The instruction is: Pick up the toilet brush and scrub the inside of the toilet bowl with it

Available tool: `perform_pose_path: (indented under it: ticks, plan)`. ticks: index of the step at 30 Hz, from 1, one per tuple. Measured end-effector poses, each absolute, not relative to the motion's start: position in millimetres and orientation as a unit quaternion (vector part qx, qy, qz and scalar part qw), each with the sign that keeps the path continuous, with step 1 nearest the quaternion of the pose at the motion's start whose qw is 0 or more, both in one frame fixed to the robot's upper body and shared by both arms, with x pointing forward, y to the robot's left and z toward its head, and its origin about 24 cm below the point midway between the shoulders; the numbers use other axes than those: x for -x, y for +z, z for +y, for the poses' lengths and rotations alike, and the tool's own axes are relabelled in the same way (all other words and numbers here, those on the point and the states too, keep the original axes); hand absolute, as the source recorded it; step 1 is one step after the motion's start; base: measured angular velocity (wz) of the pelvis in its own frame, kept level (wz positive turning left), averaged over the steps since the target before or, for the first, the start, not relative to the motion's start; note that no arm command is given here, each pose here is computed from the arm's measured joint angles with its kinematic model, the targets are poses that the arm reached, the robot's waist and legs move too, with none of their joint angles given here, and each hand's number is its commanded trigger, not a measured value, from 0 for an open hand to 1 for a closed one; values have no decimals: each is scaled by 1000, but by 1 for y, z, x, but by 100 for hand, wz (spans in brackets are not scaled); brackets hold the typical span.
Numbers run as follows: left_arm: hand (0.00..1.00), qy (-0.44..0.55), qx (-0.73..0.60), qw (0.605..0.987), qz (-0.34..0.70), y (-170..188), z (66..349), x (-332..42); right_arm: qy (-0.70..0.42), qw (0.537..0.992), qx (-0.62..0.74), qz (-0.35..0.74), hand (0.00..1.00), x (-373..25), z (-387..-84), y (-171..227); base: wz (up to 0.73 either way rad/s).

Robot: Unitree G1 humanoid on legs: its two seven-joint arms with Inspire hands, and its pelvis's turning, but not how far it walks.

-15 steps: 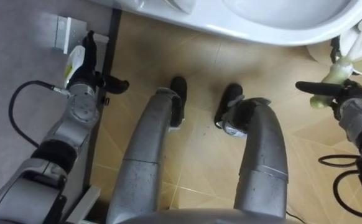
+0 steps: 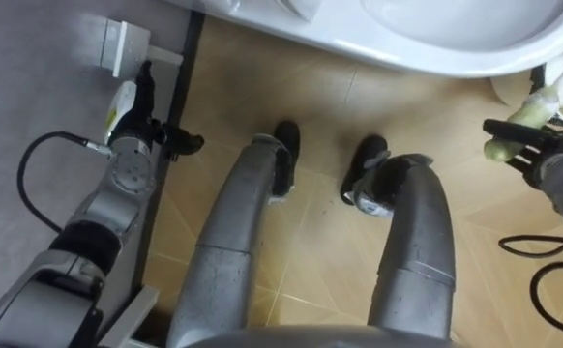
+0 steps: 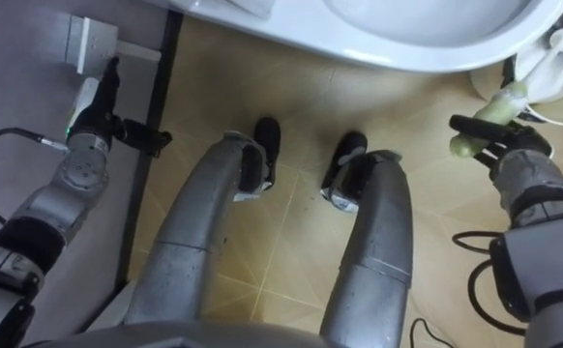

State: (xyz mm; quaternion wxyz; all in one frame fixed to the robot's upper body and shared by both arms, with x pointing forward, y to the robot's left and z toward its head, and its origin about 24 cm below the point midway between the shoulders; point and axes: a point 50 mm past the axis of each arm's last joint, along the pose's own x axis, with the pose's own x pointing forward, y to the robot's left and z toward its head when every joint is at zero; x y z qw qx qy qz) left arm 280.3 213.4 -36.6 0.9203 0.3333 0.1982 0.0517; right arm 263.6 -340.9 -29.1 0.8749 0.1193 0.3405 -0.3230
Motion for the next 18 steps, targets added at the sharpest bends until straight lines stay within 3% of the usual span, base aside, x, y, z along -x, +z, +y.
perform_pose_path:
  ticks: [18]
  plan:
    - [0, 99, -347, 916, 178, -40, 216, -264, -401, 813, -308, 290, 100, -269, -336, -25, -2]
